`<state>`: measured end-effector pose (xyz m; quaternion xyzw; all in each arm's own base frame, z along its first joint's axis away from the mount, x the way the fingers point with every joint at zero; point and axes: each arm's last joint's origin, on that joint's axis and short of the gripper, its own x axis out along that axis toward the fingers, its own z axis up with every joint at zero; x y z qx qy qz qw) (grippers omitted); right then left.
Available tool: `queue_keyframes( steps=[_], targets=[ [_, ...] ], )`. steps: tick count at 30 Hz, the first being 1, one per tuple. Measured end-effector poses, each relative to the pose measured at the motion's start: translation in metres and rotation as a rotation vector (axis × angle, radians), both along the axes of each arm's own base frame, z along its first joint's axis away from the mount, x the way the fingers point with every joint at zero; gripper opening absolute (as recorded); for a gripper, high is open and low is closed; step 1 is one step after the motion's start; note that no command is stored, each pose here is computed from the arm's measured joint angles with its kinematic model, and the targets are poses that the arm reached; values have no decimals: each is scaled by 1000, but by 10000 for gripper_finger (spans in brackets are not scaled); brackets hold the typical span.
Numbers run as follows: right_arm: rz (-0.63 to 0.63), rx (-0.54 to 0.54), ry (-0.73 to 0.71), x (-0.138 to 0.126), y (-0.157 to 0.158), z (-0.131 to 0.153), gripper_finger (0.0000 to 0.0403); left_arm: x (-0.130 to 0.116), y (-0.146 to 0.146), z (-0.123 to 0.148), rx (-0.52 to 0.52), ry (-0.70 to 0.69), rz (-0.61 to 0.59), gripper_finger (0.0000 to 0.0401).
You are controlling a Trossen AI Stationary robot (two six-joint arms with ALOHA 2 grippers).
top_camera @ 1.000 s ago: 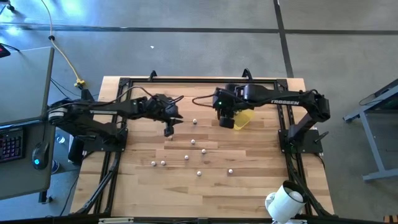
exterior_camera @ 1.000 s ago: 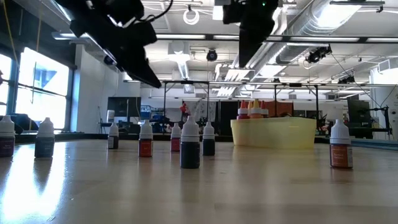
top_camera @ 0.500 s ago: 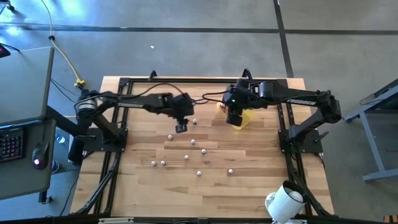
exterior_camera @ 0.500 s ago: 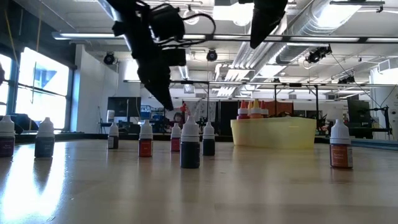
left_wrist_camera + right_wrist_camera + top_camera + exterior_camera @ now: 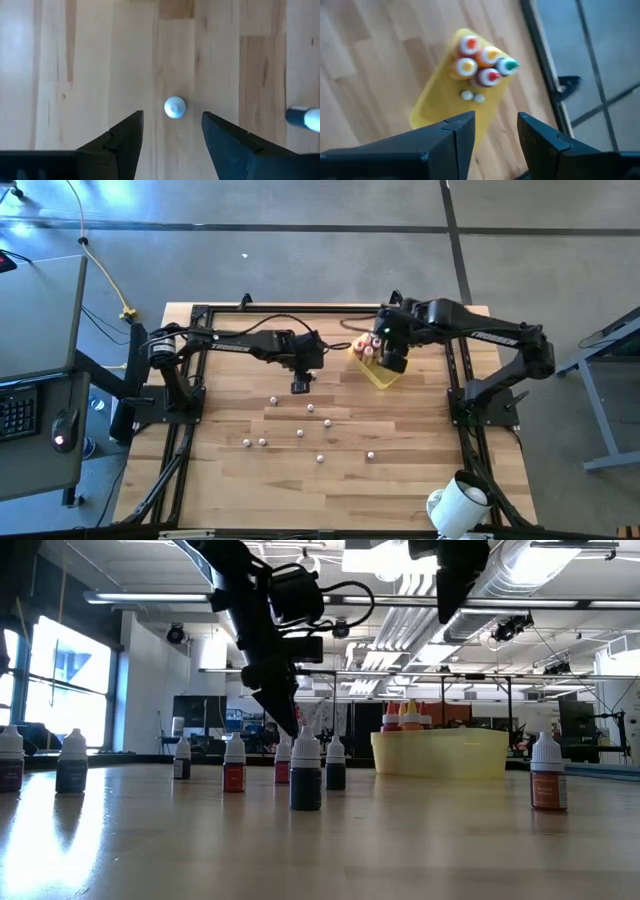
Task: Pick & Place food coloring
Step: Put the small green food coloring bottle into the bin
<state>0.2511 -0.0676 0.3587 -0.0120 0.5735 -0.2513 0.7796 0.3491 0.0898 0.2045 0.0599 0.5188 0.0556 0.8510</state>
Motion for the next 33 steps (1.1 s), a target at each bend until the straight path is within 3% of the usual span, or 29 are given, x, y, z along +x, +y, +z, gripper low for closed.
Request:
queue_keyframes(
  steps=[10, 17, 24, 33],
  targets=[
    [-45, -55, -180, -31, -2, 23, 139, 5, 1, -9, -14, 1, -3, 199],
    [-38, -34, -270, -60, 4, -10, 139, 13, 2, -28, -29, 16, -12, 199],
    [-27, -20, -373, -78, 10, -44, 139, 13, 2, -28, -33, 16, -11, 198],
    [-52, -40, -564, -79, 11, -61, 139, 13, 2, -28, -36, 16, -6, 144]
  ],
)
